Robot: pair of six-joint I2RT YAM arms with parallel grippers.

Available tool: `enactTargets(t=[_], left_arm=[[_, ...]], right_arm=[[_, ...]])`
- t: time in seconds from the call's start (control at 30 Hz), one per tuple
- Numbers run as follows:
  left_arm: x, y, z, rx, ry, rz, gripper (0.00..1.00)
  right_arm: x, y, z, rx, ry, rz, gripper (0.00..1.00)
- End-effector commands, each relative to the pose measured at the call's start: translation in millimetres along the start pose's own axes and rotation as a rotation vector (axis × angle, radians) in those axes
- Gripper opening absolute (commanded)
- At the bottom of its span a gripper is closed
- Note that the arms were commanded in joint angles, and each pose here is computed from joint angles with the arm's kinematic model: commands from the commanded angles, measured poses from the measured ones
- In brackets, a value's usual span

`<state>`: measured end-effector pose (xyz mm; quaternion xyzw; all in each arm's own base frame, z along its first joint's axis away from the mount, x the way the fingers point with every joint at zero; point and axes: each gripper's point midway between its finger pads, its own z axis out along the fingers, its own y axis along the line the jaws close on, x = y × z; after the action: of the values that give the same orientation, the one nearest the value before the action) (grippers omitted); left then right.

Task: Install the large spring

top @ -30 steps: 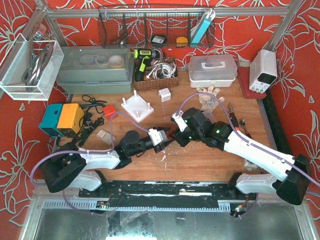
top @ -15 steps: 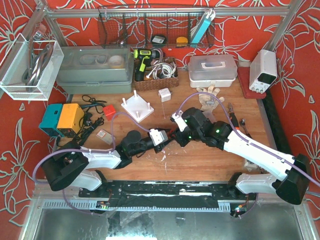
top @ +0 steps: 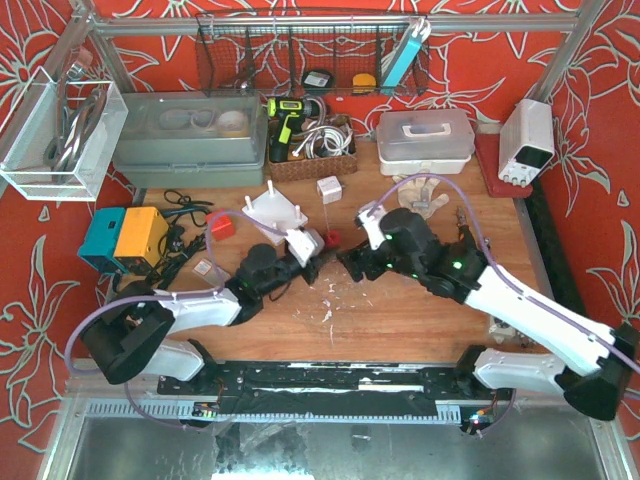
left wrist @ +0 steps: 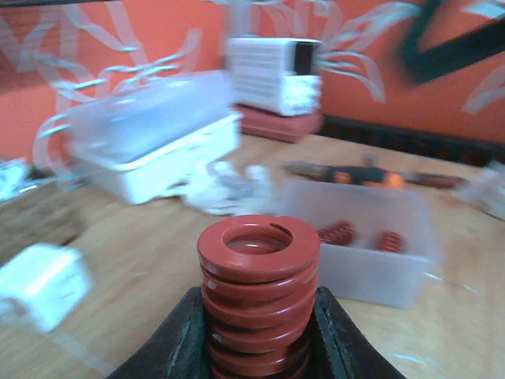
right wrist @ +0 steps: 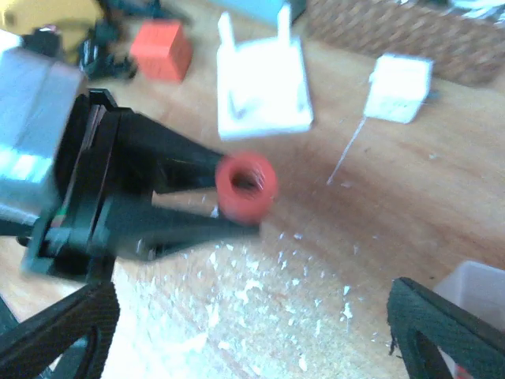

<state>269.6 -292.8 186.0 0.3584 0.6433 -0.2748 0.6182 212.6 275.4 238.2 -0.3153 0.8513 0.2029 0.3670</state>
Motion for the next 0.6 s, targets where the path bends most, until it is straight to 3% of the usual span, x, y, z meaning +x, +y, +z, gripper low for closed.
enactTargets(t=[0.0,0.2,0.57], left_arm=[[-29.4,89.9,-18.5,-0.309,-0.100,-0.218,0.00],[-4.8,176.1,-64.3,-0.624,-0.107,-0.371,0.00],[41.1,185.7,-75.2,-0.596,-0.072,-0.491,0.00]], right_arm=[[-29.8,-27.6,-44.6,0.134,-0.236,0.074,0.99],[-8.5,-61.4,-64.8,0.292,-0.303,0.059,0.99],[3.7,-72.5,-81.7,0.335,-0.370,-0.007,0.99]])
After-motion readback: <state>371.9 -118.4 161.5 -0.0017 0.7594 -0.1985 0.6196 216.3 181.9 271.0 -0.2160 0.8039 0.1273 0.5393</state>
